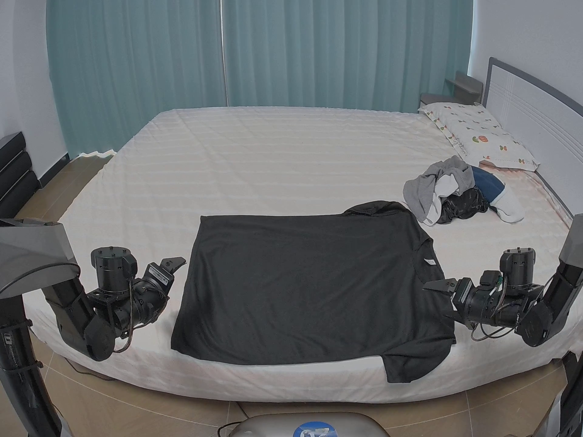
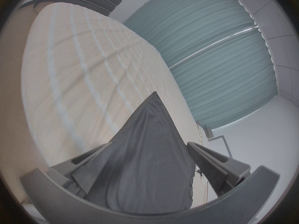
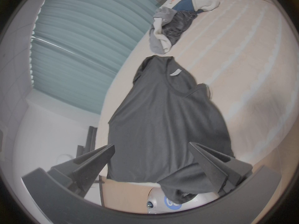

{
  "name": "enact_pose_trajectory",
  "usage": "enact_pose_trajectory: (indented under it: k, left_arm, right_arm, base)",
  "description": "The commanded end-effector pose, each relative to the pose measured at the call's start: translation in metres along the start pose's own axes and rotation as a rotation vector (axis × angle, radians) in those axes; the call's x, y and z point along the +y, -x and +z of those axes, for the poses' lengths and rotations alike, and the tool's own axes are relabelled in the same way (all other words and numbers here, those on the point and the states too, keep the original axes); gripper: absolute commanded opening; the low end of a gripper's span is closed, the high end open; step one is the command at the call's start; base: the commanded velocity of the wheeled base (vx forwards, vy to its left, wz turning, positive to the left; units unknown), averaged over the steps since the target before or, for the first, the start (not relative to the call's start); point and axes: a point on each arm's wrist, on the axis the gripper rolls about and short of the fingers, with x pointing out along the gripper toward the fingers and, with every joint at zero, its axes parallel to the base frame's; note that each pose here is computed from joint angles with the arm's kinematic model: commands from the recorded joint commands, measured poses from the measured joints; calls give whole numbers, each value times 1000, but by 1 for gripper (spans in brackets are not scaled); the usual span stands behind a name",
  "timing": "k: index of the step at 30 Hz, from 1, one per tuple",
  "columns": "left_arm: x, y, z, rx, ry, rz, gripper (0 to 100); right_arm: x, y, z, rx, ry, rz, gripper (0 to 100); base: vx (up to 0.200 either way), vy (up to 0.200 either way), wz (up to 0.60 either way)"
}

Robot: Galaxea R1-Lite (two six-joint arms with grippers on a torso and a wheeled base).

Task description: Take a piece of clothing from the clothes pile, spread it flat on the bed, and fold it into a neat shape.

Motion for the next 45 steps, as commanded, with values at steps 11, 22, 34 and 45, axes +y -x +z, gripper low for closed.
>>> enact_pose_trajectory:
  k: [11, 22, 34, 45]
  left_arm:
    - [22, 11, -32, 144, 62, 89, 100]
    - [17, 21, -21, 125, 56, 62, 100]
    - [55, 47, -15, 228, -196, 177, 100]
    - [72, 34, -22, 263, -255, 244, 100]
  right_arm:
    - [-44, 4, -45, 117, -53, 18, 100]
    - [-49, 3, -48, 140, -63, 10, 100]
    - [-49, 2, -52, 155, -54, 6, 100]
    - [-52, 1, -56, 174, -12, -4, 100]
  base:
    - [0, 0, 0]
    - [0, -145, 0]
    - [0, 0, 0]
    - [0, 0, 0]
